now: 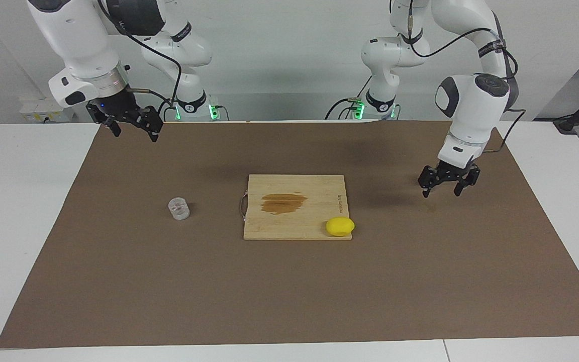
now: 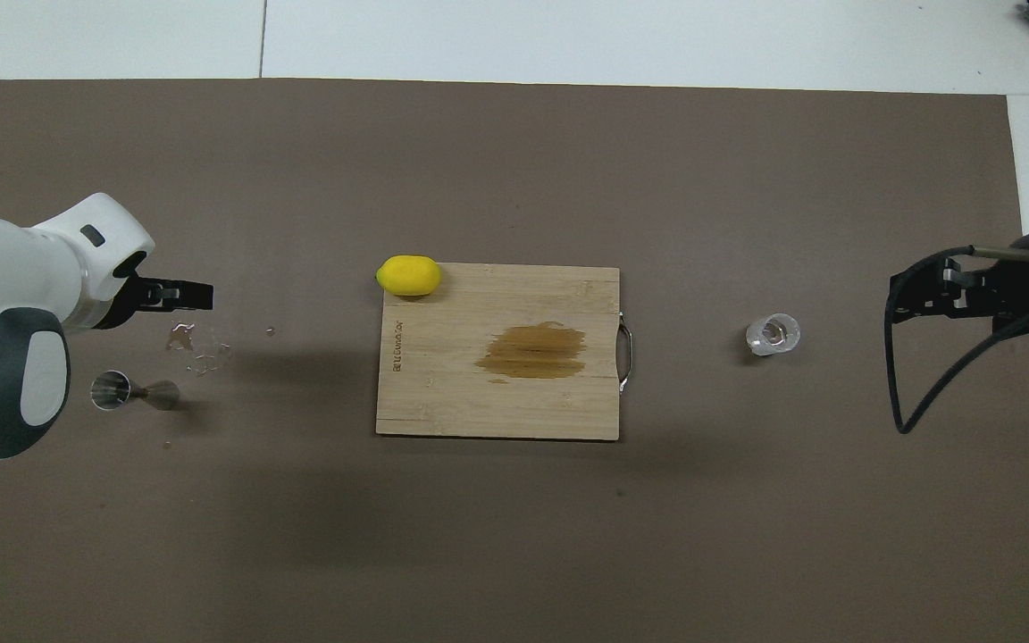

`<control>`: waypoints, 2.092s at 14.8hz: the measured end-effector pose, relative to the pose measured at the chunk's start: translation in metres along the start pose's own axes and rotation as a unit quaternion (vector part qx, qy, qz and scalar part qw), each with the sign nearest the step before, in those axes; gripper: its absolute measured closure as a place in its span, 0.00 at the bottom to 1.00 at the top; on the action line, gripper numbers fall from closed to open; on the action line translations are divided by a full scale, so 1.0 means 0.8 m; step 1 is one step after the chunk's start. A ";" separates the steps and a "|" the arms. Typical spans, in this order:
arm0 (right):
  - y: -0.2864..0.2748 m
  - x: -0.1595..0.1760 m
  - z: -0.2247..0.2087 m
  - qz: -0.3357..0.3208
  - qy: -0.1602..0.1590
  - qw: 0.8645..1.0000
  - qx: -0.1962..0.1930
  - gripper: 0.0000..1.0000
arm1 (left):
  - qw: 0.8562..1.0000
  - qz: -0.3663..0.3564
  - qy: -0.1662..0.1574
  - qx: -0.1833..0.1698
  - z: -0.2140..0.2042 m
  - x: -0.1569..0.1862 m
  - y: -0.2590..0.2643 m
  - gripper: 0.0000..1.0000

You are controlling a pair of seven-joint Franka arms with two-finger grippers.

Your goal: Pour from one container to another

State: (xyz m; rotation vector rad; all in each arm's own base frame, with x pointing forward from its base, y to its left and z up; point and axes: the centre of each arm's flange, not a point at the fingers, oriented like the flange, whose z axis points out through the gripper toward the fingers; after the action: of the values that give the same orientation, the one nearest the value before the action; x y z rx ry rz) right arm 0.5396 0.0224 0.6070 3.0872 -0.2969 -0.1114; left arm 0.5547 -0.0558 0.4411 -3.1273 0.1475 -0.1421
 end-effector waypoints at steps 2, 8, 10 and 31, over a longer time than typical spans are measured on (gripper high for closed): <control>0.000 0.000 0.000 0.000 0.000 1.000 0.000 0.00 | 1.000 0.009 -0.028 0.000 -0.011 -0.002 0.012 0.00; 0.000 0.000 0.000 0.000 0.000 1.000 0.000 0.00 | 0.995 0.041 -0.091 0.001 -0.008 -0.019 0.052 0.00; 0.000 0.000 0.000 0.000 0.000 1.000 0.000 0.00 | 0.993 0.051 -0.103 -0.004 -0.024 -0.018 0.065 0.00; 0.000 0.000 0.000 0.000 0.000 1.000 0.000 0.00 | 0.823 0.343 0.205 -0.404 -0.100 -0.012 -0.206 0.00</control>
State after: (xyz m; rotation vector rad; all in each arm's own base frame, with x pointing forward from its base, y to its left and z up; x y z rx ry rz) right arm 0.5396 0.0225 0.6070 3.0872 -0.2969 -0.1114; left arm 0.5529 0.1092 0.5220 -3.4278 1.7224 -0.9531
